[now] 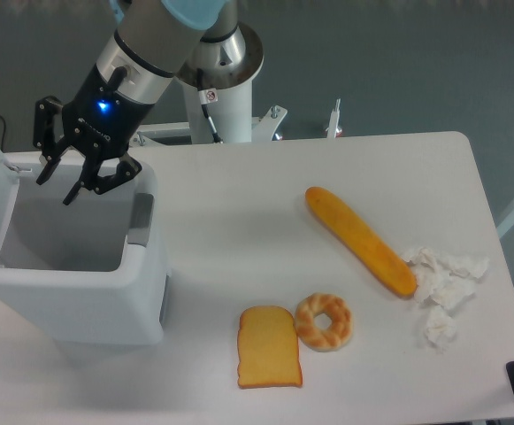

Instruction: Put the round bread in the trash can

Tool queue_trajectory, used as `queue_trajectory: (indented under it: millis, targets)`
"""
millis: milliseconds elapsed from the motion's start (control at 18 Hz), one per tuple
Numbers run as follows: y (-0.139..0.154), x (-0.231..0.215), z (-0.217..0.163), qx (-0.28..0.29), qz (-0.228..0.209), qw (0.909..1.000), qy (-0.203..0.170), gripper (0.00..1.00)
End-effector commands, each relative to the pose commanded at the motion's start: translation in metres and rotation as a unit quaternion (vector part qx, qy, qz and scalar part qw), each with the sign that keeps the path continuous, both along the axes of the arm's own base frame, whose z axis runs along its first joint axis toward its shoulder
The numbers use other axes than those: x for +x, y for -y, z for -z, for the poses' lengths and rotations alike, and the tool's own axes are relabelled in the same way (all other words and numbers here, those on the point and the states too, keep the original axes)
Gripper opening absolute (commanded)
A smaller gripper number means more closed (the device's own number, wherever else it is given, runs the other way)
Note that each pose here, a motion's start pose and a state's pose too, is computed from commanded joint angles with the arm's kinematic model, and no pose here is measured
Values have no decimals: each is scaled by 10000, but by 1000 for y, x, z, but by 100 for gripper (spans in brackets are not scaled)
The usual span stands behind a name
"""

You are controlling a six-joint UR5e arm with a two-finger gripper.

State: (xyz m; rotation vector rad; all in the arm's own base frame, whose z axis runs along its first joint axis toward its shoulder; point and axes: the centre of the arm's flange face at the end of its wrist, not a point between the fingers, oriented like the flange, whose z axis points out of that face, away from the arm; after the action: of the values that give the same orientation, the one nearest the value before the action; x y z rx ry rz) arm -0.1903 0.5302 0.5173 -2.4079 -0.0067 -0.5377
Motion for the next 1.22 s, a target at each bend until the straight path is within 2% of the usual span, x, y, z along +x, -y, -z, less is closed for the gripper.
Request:
queue_trajectory:
  millis: [56,222,389,444,500,722,833,1056,1222]
  targets:
    - [-1,-3,-4,98,-7,9999,-106,47]
    - [-4,-11,-8,357,135,9980,-509,73]
    - [-1,-16,-11,203,76,9961,-860,76]
    - [-2,-18,-16,237,77,9953,-941,83]
    - [-2,-21,-19,282,114,9944,-1010,100]
    - [-1,-29,-22,382,237,9915,-1220,100]
    - [2,-38,-29,478,307,9876,-1461,100]
    - [10,-53,-37,-25,212,9701,-2416,100]
    - [13,-53,-40,-35,501,9590,-2790,100]
